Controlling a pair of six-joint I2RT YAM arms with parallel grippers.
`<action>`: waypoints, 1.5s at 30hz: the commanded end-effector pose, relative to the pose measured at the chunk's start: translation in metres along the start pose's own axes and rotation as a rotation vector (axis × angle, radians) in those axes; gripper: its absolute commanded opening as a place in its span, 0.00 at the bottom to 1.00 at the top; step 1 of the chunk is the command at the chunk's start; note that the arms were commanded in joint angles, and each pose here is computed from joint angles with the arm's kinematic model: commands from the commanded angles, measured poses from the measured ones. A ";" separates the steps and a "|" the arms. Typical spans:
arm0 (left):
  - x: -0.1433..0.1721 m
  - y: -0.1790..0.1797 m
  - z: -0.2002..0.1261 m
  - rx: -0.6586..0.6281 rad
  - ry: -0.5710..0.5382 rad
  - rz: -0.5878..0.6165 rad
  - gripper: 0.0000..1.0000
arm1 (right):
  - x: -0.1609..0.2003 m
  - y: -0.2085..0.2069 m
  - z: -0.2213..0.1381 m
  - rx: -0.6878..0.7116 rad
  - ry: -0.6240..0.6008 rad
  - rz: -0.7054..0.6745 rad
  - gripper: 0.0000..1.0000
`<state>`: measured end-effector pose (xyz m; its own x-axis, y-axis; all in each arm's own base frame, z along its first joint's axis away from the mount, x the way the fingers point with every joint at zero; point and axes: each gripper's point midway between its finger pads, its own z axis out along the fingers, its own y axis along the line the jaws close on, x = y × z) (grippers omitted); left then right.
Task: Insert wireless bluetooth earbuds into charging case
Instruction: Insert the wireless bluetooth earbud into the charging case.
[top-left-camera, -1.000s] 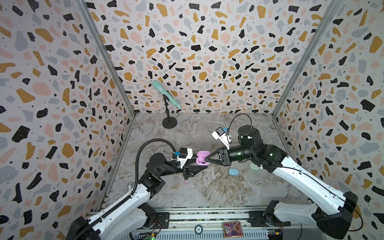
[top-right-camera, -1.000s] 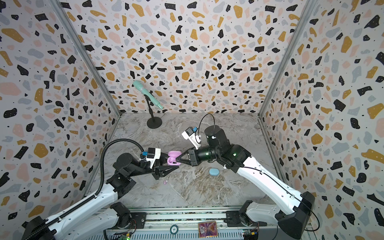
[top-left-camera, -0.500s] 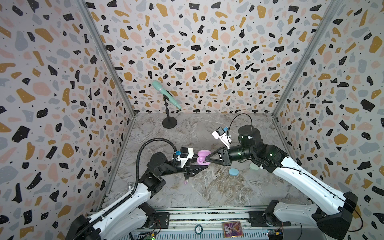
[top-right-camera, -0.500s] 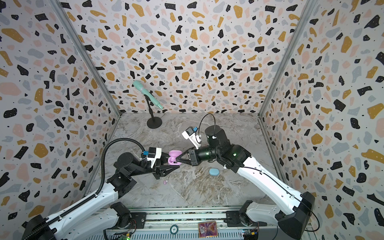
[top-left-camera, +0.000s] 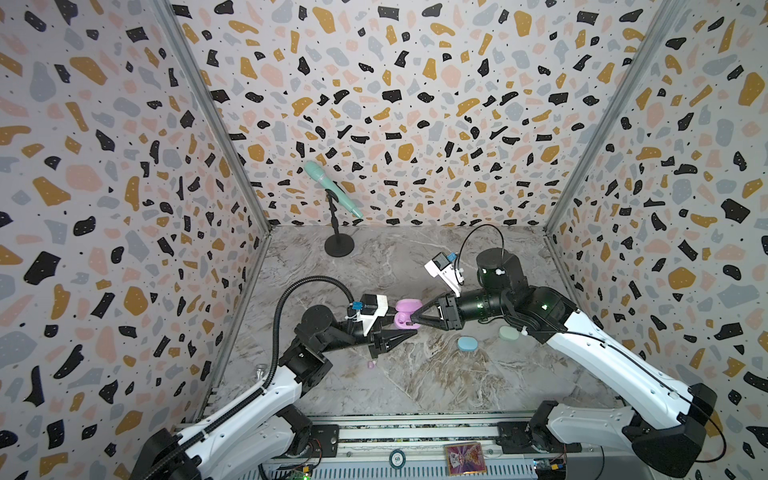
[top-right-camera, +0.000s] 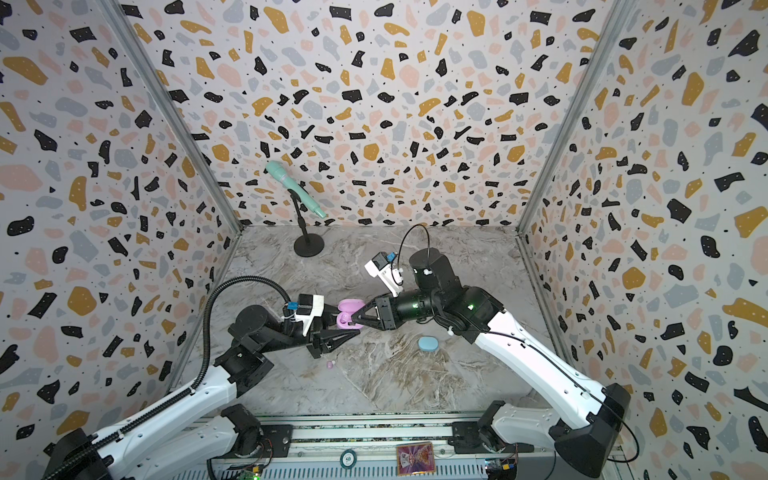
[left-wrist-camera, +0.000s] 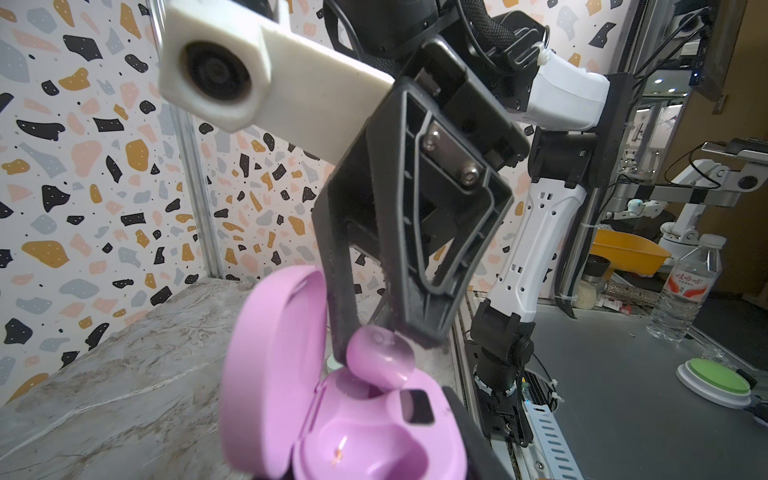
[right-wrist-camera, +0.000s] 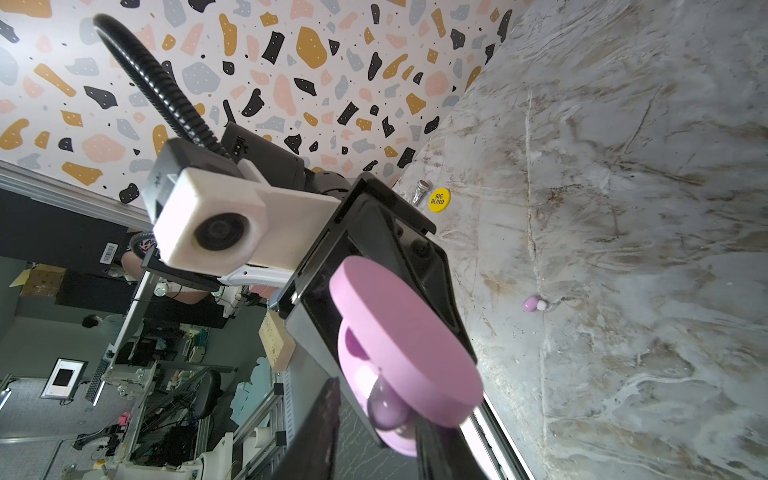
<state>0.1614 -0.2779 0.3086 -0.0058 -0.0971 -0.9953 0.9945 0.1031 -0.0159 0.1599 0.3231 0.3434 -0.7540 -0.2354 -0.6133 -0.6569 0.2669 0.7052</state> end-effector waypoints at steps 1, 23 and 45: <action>-0.023 -0.033 0.002 0.146 -0.063 0.087 0.04 | -0.023 -0.011 -0.005 0.088 -0.077 -0.028 0.38; -0.004 -0.018 0.005 0.069 -0.034 0.087 0.03 | -0.019 0.000 -0.011 0.104 -0.076 -0.046 0.64; -0.006 0.032 -0.015 -0.112 -0.053 0.075 0.03 | 0.009 0.027 -0.007 0.037 -0.061 -0.043 0.71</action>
<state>0.1934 -0.2641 0.2965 0.0189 -0.0914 -0.9956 0.9752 0.2212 -0.0018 0.1406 0.3235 0.3538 -0.7282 -0.2166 -0.6502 -0.6831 0.3051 0.6635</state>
